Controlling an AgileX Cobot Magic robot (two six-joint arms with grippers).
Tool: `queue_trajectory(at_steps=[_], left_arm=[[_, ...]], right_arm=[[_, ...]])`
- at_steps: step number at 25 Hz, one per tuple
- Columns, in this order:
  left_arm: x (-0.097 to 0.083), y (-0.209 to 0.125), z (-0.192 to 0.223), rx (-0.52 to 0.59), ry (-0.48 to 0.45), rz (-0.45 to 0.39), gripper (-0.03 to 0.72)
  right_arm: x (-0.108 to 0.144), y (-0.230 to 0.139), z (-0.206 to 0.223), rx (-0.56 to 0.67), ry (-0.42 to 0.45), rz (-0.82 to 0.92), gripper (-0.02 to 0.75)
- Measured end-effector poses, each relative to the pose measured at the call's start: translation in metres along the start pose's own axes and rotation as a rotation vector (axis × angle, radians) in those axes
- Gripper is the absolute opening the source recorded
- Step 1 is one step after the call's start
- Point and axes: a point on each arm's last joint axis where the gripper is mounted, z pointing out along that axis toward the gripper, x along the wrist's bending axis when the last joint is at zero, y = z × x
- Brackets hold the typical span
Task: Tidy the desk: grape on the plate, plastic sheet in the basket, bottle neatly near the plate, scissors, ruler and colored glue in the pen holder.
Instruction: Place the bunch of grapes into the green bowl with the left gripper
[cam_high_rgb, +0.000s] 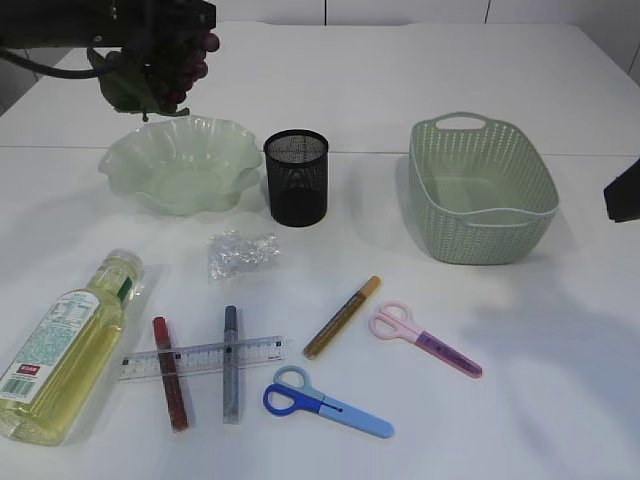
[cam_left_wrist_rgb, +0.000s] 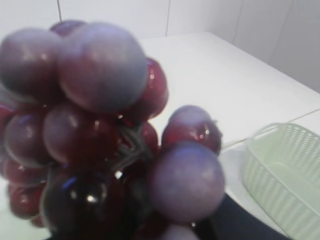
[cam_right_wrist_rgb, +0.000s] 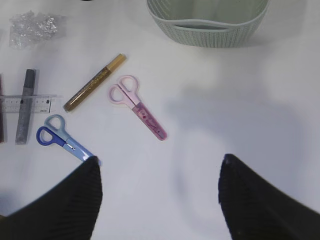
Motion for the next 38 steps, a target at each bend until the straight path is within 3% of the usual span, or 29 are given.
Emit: queue_trajectory(at_steps=[7,15,24,27,33,38], left_arm=[[0.030,-0.038,0.047,0.070,0.036,-0.035,0.187],[0.072,-0.082,0.061,0.155,0.105,-0.090,0.187],[0.078,-0.086,0.066,0.155,0.101,-0.074,0.200],[0.079,-0.085,0.070,0.147,0.094,-0.065,0.264],[0.080,-0.087,0.073,0.146,0.084,-0.069,0.486],[0.079,-0.087,0.073,0.143,0.078,-0.069,0.518]], right_arm=[[-0.003,0.002,0.010,0.037,-0.004,0.006,0.565],[-0.007,0.004,0.024,0.088,-0.016,0.009,0.565],[-0.008,0.005,0.028,0.101,-0.019,0.010,0.565],[-0.008,0.005,0.028,0.101,-0.019,0.010,0.565],[-0.008,0.005,0.028,0.103,-0.020,0.009,0.565],[-0.008,0.004,0.028,0.106,-0.019,0.009,0.565]])
